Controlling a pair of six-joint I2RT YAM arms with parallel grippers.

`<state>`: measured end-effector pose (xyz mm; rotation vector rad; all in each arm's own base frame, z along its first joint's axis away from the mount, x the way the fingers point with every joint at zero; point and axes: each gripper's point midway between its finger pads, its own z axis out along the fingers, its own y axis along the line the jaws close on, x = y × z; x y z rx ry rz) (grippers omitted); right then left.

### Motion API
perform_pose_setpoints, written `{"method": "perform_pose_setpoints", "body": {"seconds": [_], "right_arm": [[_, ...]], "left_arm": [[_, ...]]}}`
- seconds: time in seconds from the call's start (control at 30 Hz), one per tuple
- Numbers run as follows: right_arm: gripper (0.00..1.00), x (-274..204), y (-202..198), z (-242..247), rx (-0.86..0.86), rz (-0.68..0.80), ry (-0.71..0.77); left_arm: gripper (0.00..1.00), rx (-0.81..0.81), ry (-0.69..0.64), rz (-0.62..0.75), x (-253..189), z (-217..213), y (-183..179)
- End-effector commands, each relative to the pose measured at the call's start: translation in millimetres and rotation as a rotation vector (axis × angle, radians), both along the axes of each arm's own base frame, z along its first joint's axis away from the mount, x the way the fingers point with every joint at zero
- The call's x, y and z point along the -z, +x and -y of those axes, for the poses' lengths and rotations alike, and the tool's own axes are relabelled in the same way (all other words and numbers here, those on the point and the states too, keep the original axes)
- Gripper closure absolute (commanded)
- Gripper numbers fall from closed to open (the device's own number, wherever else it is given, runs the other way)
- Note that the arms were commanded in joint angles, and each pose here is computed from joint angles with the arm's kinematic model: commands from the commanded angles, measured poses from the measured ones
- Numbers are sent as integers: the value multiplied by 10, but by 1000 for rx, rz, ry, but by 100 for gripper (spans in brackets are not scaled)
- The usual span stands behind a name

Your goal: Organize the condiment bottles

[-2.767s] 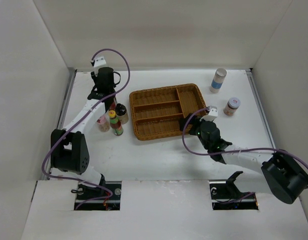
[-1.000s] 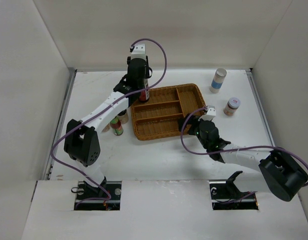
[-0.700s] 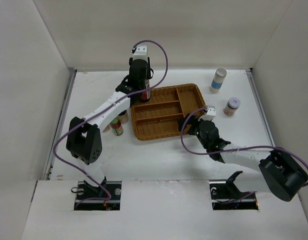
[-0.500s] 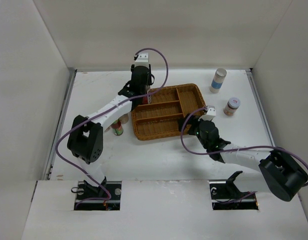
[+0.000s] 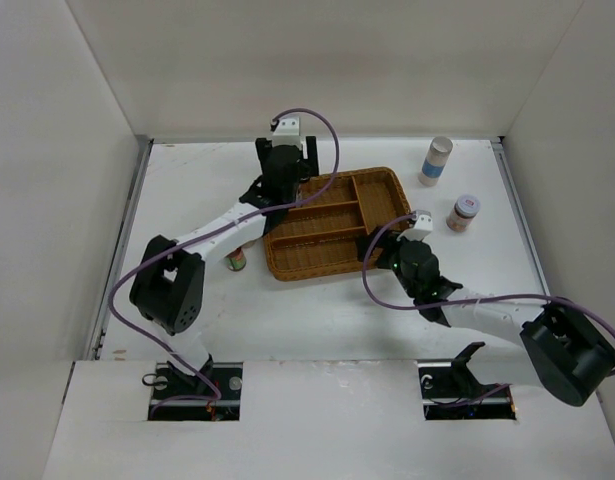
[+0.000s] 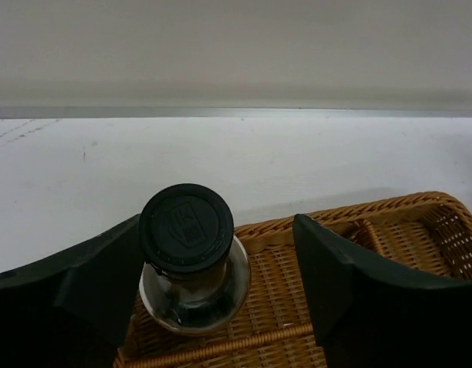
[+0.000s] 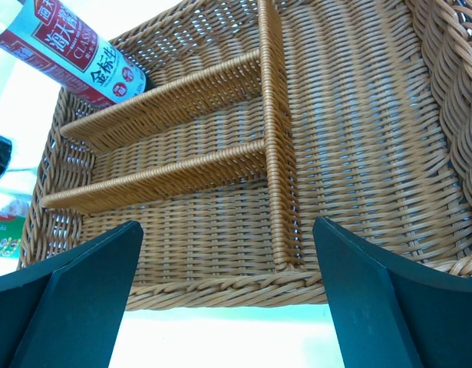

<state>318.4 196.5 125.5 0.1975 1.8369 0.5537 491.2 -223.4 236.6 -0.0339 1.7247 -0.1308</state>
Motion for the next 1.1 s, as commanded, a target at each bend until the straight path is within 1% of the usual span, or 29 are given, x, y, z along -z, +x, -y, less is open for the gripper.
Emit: {"method": "perform_pose_setpoints", "body": {"seconds": [0.0,0.03,0.1,0.17,0.27,0.3,0.33,0.4,0.47,0.53,0.6,0.63,0.67,0.77,0.87,0.97,1.07], "right_arm": [[6,-285,48,-119,-26,73,57],[12,-328,41,-121,-32,84,60],[28,-366,16,-90,-28,96,66],[49,-361,21,-48,-15,97,80],[70,-464,-5,-49,-24,120,92],[75,-492,-18,-25,-18,129,96],[78,-507,-28,-10,-15,138,100],[82,-524,-39,-13,-19,141,108],[81,-589,-55,-23,-27,154,113],[77,-683,-98,-34,-38,187,113],[67,-731,-122,-32,-36,208,120],[60,-747,-123,-17,-28,216,123],[53,-755,-131,-2,-24,220,123],[36,-852,-180,27,-15,251,135],[25,-877,-194,37,-11,271,135],[22,-814,-173,-23,-30,254,123],[18,-819,-177,-58,-41,257,114]], "left_arm": [[22,-1,-112,176,-874,-73,-200],[19,1,-114,181,-912,-95,-257],[16,-2,-120,187,-966,-156,-378],[16,-10,-123,187,-1006,-264,-528],[23,6,-150,196,-1037,-423,-839],[23,1,-159,194,-1025,-499,-959],[23,-10,-171,186,-1003,-588,-1082],[23,-55,-177,140,-881,-814,-1330],[22,-96,-165,96,-715,-1023,-1555],[22,-143,-147,48,-502,-1223,-1729],[22,-190,-122,-7,-302,-1381,-1853],[23,-205,-107,-30,-212,-1434,-1900],[25,-212,-99,-43,-142,-1465,-1928],[28,-224,-74,-74,43,-1498,-1948],[28,-258,-41,-97,166,-1544,-1935],[28,-280,-29,-109,275,-1576,-1854],[31,-293,-24,-113,361,-1585,-1778]]}}
